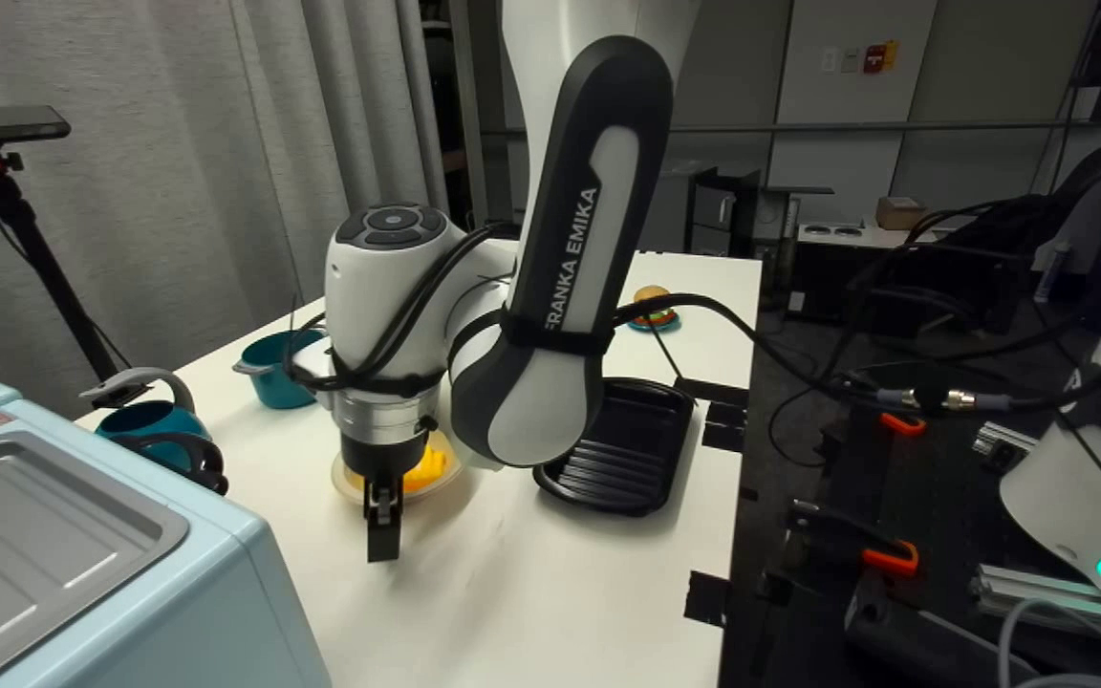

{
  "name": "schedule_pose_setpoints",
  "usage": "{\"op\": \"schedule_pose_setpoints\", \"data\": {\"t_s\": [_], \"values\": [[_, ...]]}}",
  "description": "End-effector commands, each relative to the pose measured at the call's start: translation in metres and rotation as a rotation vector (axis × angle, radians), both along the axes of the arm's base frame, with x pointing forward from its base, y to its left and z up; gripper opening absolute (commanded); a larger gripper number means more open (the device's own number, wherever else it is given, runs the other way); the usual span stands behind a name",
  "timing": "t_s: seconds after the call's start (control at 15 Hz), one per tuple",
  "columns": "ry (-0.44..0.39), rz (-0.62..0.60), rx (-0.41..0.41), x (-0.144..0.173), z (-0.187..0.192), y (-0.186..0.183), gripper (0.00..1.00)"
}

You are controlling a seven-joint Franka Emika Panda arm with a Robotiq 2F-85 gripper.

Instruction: Pick the plate then pour the potatoes fries into the bowl

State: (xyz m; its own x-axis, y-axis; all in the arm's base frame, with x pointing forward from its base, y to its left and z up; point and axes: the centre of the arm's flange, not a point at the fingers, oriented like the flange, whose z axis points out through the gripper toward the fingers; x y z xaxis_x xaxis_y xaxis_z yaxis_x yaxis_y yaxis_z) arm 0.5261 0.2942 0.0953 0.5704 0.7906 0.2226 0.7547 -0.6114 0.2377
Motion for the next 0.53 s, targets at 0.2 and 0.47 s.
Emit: {"op": "schedule_pose_setpoints", "data": {"t_s": [0.2,0.47], "values": [[-0.029,-0.051,0.025,0.007,-0.001,0.006,0.2],[-0.043,-0.071,0.038,0.01,0.008,0.006,0.0]]}}
